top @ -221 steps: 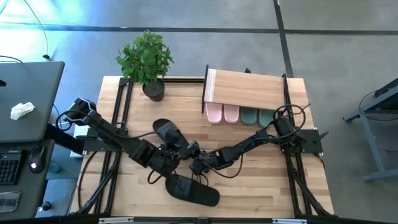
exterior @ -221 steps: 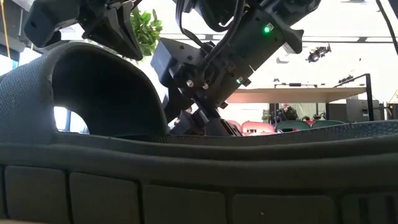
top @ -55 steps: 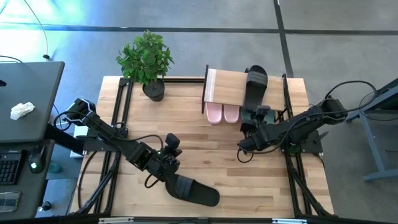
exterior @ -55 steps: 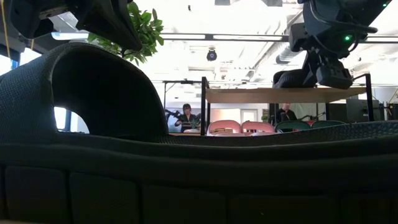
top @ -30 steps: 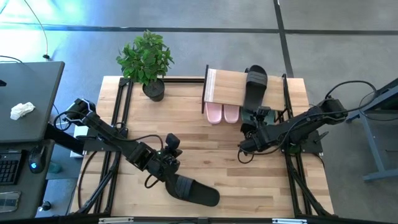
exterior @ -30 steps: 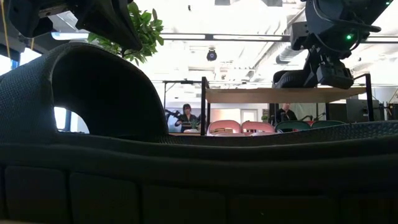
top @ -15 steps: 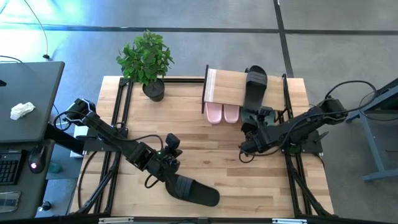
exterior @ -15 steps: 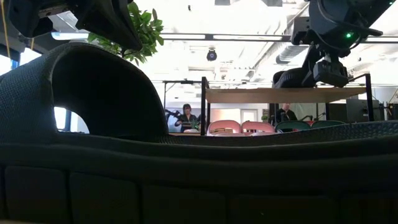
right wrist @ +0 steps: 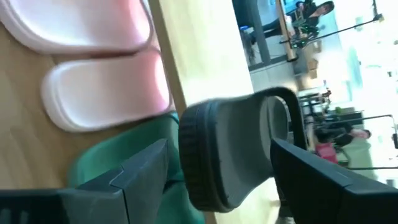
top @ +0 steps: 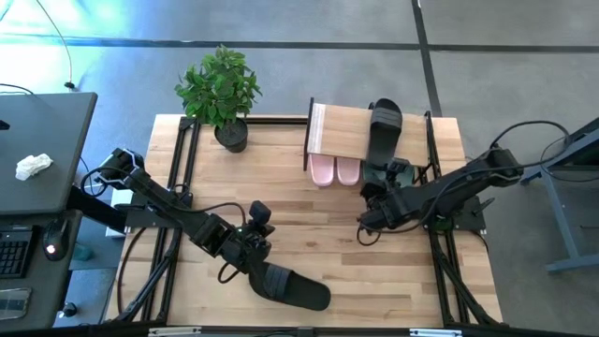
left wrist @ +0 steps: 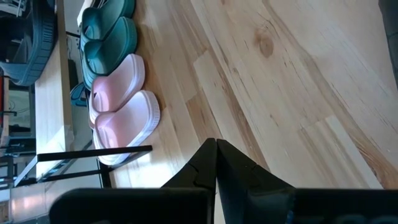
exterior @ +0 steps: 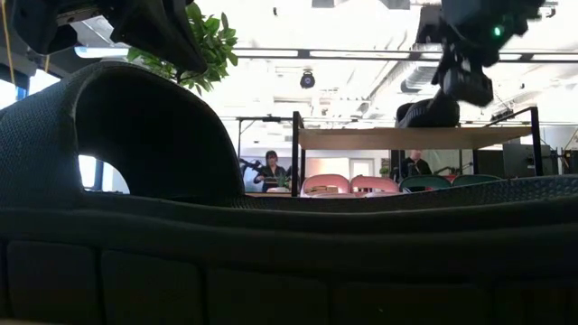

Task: Pick and place slides into the shelf
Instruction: Put the black slide on the shelf

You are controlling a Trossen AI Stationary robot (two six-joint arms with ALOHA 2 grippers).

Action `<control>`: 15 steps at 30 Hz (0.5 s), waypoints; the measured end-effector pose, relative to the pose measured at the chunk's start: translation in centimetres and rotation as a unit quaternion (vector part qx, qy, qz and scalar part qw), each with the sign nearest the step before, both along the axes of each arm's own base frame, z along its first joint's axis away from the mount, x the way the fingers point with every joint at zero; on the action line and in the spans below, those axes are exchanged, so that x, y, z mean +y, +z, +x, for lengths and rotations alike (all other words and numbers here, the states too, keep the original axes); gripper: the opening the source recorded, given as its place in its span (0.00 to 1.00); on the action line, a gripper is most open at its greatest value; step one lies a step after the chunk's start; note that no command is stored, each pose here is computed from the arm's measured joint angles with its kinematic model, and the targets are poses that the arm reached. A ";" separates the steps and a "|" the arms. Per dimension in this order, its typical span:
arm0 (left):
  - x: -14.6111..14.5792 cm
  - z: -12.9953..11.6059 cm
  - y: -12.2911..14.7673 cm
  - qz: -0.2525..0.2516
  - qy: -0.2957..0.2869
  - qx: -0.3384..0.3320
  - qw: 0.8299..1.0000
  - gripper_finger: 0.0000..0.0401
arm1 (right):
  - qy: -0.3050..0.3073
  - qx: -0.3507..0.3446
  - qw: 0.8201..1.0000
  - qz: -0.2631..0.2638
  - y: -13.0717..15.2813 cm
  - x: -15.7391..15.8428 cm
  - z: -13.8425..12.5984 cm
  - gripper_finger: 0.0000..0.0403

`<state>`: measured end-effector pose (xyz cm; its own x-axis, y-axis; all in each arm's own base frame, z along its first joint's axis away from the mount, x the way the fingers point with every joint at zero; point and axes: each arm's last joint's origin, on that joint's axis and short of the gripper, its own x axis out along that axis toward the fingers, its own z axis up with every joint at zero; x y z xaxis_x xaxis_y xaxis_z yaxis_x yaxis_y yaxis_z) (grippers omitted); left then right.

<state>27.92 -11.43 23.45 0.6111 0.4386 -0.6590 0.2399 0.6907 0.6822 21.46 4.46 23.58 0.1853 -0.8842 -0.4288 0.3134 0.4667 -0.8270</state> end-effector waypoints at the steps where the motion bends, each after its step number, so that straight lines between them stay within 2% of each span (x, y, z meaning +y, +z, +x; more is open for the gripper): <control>1: 0.0 0.0 0.0 -0.001 0.000 -0.001 1.000 0.00 | 0.001 -0.005 1.000 0.006 0.5 0.2 0.2 0.67; 4: -0.1 0.1 0.1 -0.004 -0.001 -0.005 1.000 0.00 | -0.004 -0.009 0.999 0.049 1.8 0.6 0.6 0.67; 9: -0.1 0.1 0.1 -0.010 -0.004 -0.005 1.000 0.00 | -0.012 -0.025 0.983 0.183 3.6 2.0 1.2 0.67; 12: -0.1 0.1 0.1 -0.010 -0.004 -0.005 1.000 0.00 | 0.010 -0.051 0.956 0.289 4.8 3.7 2.0 0.67; 15: -0.1 0.1 0.0 -0.010 -0.005 -0.004 1.000 0.00 | 0.064 -0.084 0.910 0.400 6.1 6.0 2.9 0.67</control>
